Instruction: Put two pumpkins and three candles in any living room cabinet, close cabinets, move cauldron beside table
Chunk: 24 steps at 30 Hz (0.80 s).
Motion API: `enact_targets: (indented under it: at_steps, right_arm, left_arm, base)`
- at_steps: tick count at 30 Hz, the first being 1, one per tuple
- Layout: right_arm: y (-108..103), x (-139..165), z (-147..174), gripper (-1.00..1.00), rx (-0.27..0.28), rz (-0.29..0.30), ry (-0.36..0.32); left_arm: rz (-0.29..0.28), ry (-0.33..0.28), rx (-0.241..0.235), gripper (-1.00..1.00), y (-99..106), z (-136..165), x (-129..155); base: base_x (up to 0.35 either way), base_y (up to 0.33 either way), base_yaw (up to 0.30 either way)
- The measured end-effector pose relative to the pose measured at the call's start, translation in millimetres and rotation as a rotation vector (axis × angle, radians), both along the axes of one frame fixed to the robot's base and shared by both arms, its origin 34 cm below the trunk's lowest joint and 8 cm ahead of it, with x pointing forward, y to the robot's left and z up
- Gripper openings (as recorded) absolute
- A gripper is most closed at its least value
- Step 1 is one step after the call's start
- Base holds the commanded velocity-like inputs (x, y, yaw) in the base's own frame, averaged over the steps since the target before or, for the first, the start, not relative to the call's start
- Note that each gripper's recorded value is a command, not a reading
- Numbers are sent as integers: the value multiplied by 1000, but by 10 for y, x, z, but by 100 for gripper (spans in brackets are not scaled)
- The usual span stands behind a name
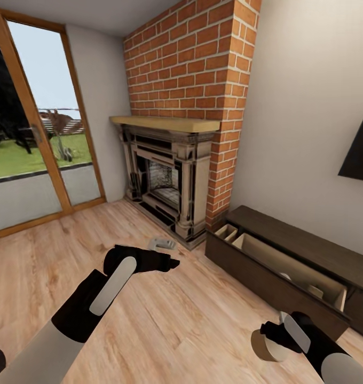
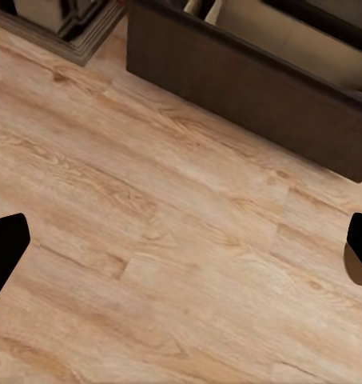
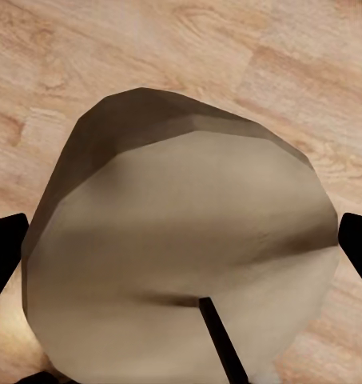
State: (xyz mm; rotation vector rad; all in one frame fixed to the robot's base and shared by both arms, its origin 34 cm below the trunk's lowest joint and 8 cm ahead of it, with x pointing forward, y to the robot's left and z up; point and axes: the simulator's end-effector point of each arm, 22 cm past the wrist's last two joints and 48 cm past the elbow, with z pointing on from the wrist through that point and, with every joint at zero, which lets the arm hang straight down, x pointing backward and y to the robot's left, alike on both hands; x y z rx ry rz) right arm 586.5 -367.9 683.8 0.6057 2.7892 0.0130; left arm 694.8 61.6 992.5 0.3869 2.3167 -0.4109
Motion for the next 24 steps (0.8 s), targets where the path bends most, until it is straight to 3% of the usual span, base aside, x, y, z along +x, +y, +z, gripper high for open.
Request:
enact_targets:
  at_steps: [8, 24]
  right_arm:
    - [66, 32, 9, -100, 38, 6, -16]
    - [90, 41, 12, -100, 49, 4, -20]
  left_arm:
    - [-1, 0, 0, 100, -3, 1, -2]
    - [-10, -6, -11, 100, -32, 39, -12]
  base:
    - [295, 203, -288]
    - [291, 199, -273]
